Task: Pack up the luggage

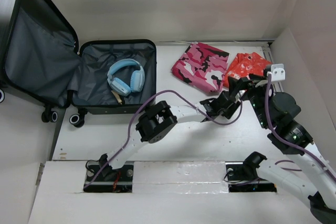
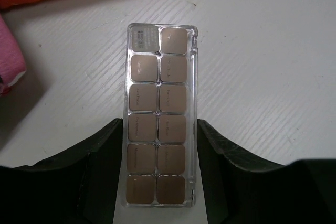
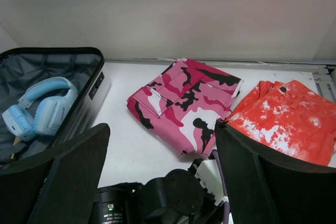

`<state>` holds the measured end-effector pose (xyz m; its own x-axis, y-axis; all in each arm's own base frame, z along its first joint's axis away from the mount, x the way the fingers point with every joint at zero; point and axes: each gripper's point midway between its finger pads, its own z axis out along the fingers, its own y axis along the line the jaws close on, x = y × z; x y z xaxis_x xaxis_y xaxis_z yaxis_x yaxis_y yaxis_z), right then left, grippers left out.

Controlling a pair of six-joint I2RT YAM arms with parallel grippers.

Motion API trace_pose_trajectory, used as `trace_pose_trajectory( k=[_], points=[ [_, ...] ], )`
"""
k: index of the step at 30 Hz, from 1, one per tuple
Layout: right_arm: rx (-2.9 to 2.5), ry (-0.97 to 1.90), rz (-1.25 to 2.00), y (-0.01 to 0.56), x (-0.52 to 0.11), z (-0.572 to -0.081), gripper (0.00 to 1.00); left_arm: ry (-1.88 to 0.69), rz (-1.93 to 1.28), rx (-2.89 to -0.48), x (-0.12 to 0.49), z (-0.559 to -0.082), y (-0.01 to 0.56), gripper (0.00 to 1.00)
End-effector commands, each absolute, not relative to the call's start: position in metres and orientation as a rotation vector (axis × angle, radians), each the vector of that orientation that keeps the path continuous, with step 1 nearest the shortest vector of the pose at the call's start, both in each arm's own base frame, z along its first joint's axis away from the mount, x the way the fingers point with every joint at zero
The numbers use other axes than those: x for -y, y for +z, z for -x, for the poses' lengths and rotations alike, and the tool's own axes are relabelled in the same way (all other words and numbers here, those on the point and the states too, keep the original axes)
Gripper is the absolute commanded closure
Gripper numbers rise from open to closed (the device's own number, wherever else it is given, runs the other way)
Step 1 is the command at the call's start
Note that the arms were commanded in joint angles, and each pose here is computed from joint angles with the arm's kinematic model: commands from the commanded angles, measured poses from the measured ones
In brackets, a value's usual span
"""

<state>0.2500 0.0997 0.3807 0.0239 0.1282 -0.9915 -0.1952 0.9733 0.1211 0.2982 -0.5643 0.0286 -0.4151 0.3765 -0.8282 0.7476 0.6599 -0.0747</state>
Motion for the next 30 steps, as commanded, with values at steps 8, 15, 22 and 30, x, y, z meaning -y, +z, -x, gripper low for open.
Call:
trace_pose_trajectory(
  k=[8, 15, 22, 30],
  points=[
    [-1.468, 0.295, 0.067, 0.399, -0.106, -0.247, 0.13, -0.402, -0.880, -2.228, 0.497, -0.259, -0.003, 0.80],
    [-1.451, 0.303, 0.059, 0.403, -0.100, -0.241, 0.13, -0.526, -0.542, -2.060, 0.465, -0.266, 0.132, 0.80],
    [-1.452, 0.324, 0.086, 0.399, -0.107, -0.241, 0.13, -0.441, -0.043, -1.960, 0.348, -0.328, 0.225, 0.77],
    [-1.518, 0.395, 0.179, 0.364, -0.136, -0.249, 0.13, -0.246, 0.737, -1.841, 0.098, -0.429, 0.205, 0.75]
  ],
)
